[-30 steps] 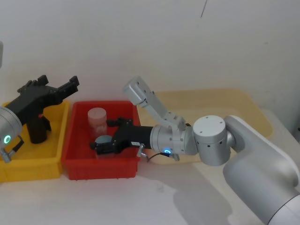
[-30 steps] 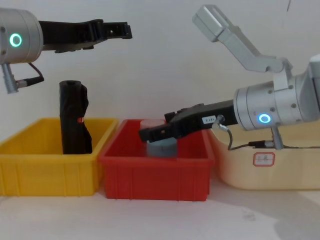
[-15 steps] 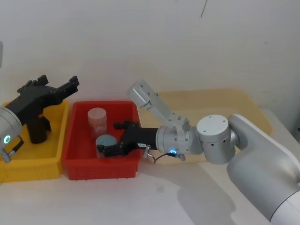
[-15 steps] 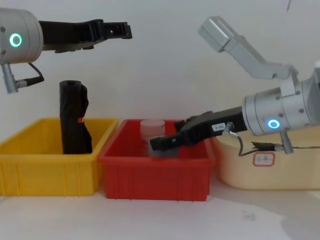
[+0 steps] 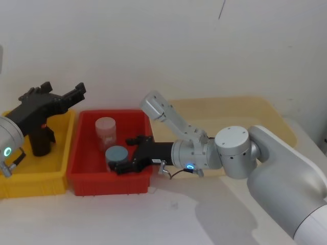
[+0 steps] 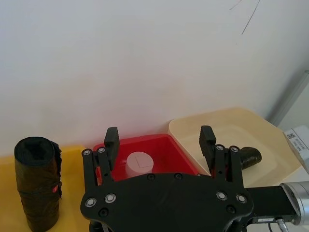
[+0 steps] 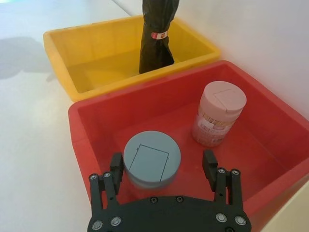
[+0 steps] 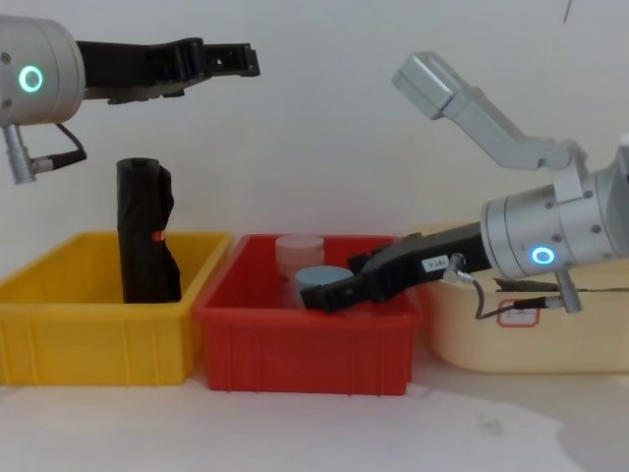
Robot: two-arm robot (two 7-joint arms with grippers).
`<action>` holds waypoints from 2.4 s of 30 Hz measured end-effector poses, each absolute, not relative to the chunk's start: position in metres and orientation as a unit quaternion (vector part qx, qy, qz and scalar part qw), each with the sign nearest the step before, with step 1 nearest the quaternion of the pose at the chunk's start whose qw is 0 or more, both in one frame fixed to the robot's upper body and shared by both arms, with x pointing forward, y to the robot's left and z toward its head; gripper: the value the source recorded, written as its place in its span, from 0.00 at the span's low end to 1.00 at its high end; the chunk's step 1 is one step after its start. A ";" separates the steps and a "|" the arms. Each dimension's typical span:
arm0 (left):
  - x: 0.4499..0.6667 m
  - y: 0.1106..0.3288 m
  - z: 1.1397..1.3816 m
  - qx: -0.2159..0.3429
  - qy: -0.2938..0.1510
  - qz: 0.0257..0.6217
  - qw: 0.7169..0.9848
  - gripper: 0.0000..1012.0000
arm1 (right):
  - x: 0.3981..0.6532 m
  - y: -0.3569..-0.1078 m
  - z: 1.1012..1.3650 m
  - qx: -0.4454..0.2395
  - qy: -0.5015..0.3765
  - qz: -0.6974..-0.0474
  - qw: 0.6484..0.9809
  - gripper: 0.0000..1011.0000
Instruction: Pick up the garbage bag with the one hand and transfer it to the other hand.
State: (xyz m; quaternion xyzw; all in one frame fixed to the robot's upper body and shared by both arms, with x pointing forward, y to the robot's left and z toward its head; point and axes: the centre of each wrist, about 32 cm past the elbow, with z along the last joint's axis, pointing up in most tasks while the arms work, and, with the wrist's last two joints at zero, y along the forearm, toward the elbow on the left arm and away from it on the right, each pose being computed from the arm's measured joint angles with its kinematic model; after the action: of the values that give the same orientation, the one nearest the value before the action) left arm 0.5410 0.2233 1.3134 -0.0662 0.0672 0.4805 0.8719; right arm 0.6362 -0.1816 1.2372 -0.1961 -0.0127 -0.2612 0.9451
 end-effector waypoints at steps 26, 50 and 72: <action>0.541 0.223 1.313 -0.066 0.067 0.480 0.872 0.99 | 0.640 -0.180 1.234 -0.195 -0.005 -0.257 0.947 0.66; 0.541 0.223 1.313 -0.066 0.067 0.480 0.872 0.99 | 0.634 -0.197 1.266 -0.121 -0.029 -0.299 0.946 0.66; 0.541 0.223 1.313 -0.066 0.067 0.480 0.872 0.99 | 0.623 -0.256 1.301 -0.043 -0.058 -0.413 0.908 0.68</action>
State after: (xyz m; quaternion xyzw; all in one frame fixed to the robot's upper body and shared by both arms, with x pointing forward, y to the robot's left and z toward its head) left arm 0.5410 0.2233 1.3134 -0.0662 0.0672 0.4805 0.8719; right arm 0.6232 -0.2562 1.3010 -0.0435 -0.0575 -0.4133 0.9077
